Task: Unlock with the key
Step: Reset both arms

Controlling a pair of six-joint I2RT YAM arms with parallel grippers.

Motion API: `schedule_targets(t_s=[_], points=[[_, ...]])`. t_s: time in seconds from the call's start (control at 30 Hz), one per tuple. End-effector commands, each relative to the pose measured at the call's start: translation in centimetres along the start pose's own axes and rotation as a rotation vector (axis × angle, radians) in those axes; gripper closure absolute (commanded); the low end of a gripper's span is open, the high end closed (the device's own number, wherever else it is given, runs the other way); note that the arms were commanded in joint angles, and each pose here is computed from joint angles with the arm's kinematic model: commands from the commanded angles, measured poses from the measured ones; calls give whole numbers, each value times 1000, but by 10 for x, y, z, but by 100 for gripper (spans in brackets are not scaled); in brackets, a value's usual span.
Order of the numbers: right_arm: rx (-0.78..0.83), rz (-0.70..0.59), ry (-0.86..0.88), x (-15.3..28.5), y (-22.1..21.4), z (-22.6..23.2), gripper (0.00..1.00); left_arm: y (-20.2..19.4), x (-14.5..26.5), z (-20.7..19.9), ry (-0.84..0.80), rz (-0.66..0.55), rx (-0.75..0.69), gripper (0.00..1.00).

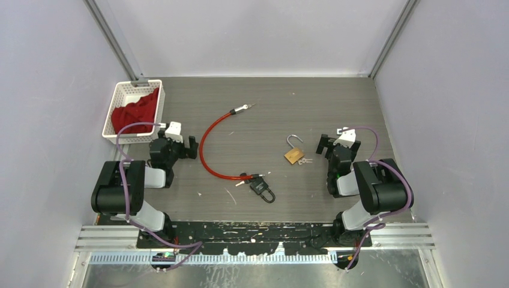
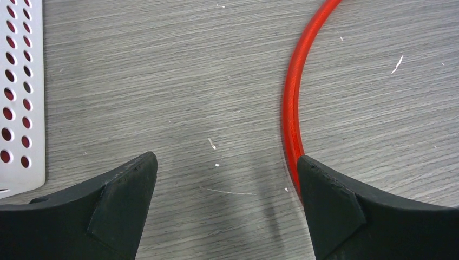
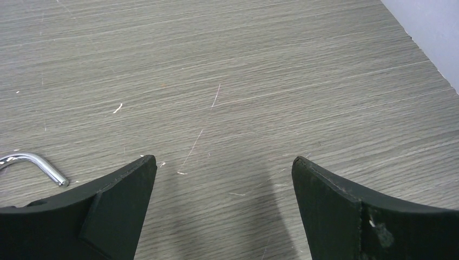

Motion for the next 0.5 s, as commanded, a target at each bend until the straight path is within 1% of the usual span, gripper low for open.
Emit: schedule_targets(t_s=[0.0,0.47], points=[[-21,-91,-11,-6,25,-2,0,17,-3,-1,1,-60,-18,1],[-21,-91,-11,-6,25,-2,0,16,-5,-1,0,-48,-15,1]])
Point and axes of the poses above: each gripper's point midway between its finger pads, its own x axis back along the fingers, its own z axis along the line the jaws close on, y = z × x, the point moved 3 cm from there along x, back along the fingers, and after that the axes turned 13 degrees about x, right-handed, at the moved point
